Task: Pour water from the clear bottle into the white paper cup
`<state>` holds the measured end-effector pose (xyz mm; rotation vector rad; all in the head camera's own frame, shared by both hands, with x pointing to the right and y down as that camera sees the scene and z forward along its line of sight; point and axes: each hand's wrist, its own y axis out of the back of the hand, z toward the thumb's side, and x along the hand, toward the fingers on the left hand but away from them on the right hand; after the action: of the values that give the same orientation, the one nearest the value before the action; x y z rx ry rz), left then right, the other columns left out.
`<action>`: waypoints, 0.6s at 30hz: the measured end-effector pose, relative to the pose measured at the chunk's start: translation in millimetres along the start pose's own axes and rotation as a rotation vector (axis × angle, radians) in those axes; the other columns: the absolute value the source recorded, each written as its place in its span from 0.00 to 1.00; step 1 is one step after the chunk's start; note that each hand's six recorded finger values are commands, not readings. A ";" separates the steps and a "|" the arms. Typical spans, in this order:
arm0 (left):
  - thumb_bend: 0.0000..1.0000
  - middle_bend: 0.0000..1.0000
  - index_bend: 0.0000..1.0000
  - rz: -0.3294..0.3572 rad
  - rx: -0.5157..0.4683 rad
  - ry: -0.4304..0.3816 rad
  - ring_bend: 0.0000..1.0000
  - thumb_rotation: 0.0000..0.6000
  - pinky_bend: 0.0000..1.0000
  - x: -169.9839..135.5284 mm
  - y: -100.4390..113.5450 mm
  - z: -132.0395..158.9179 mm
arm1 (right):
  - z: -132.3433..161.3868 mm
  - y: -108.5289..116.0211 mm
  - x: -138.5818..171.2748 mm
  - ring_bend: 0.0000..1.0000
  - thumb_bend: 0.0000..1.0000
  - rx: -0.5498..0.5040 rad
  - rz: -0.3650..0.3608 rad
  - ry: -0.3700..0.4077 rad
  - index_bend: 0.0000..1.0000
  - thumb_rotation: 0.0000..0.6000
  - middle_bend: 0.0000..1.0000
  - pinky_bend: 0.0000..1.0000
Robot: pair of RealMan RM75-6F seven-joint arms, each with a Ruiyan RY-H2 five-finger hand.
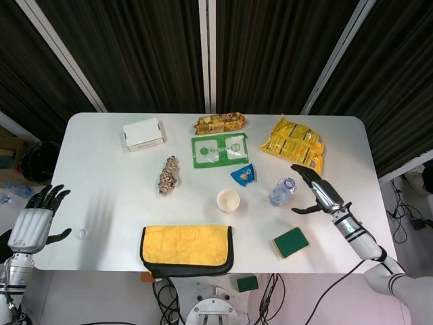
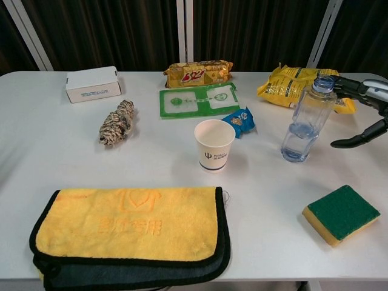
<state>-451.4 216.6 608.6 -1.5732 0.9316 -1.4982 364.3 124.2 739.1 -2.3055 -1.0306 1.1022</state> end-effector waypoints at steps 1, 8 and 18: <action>0.10 0.12 0.17 0.002 0.000 0.000 0.06 1.00 0.18 -0.1 0.3 0.3 | -1.3 3.6 4.6 0.00 0.00 0.026 -0.004 -0.009 0.00 1.00 0.00 0.00; 0.10 0.12 0.17 0.015 0.002 -0.001 0.06 1.00 0.18 -1.6 3.0 1.2 | -14.2 28.6 48.8 0.00 0.00 0.287 -0.072 -0.125 0.00 1.00 0.00 0.00; 0.10 0.12 0.17 0.025 0.007 -0.018 0.06 1.00 0.18 -4.9 4.0 4.2 | -24.2 52.7 144.8 0.00 0.01 0.546 -0.281 -0.341 0.00 1.00 0.00 0.00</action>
<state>-447.4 219.3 602.8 -1.5622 0.9315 -1.4668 468.3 198.0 649.3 -1.5327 -0.9771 1.4660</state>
